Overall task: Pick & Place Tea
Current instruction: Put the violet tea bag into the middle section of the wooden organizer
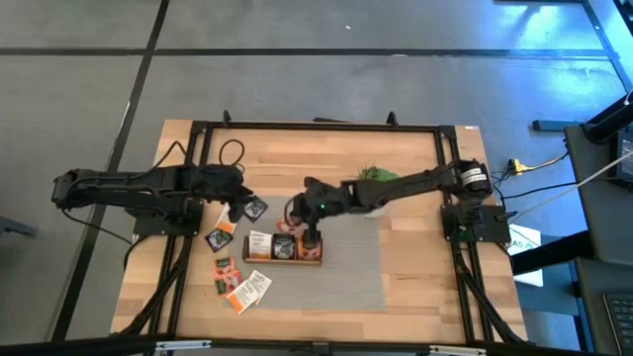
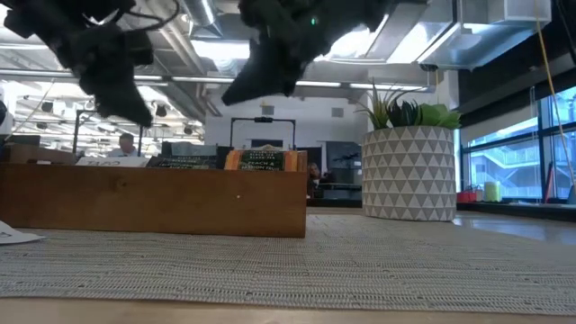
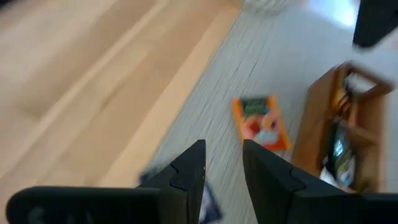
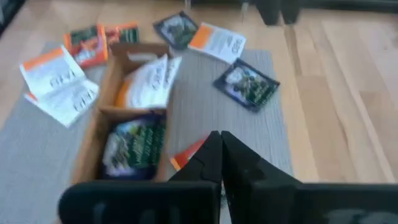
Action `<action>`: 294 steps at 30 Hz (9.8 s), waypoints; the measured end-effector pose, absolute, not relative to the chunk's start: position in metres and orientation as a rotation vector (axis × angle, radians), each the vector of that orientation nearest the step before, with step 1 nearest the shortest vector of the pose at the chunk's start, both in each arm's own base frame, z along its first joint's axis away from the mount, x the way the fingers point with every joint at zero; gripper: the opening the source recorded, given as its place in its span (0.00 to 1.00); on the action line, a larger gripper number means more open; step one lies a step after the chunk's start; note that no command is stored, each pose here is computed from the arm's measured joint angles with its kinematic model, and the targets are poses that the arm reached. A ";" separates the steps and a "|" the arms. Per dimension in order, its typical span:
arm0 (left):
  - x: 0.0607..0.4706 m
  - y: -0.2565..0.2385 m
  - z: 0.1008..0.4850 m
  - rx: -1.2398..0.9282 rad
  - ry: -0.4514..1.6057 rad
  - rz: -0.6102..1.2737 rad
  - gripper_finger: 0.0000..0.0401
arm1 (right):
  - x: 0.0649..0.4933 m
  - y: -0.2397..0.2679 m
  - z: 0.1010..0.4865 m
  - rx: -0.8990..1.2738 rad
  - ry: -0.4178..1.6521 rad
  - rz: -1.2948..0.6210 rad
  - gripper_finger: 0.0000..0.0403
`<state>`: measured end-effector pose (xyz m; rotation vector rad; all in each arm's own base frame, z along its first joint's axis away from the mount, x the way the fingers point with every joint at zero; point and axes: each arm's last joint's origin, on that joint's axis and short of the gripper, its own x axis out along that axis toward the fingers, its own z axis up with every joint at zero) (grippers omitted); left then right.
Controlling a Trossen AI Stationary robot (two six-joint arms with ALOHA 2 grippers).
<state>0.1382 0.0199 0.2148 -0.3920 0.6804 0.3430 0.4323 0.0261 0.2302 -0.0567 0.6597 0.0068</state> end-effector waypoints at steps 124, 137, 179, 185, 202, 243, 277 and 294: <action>0.148 0.006 0.156 -0.420 0.947 0.360 0.25 | 0.461 -0.005 0.256 0.105 0.845 0.032 0.00; 0.148 0.007 0.156 -0.401 0.933 0.392 0.25 | 0.453 0.085 0.238 0.070 0.833 0.045 0.01; 0.148 0.009 0.157 -0.370 0.915 0.446 0.26 | 0.447 0.078 0.163 0.217 0.776 0.088 0.01; 0.148 0.009 0.157 -0.370 0.914 0.447 0.25 | 0.449 0.079 0.164 0.197 0.756 0.104 0.01; 0.148 0.009 0.157 -0.370 0.914 0.447 0.25 | 0.449 0.067 0.173 0.233 0.750 0.231 0.26; 0.148 0.009 0.157 -0.379 0.912 0.451 0.26 | 0.449 0.061 0.196 0.256 0.852 0.225 0.01; 0.148 0.009 0.157 -0.379 0.912 0.451 0.25 | 0.453 0.061 0.176 0.264 0.933 0.197 0.01; 0.148 0.009 0.157 -0.377 0.913 0.450 0.25 | 0.455 0.062 0.177 0.203 0.917 0.242 0.16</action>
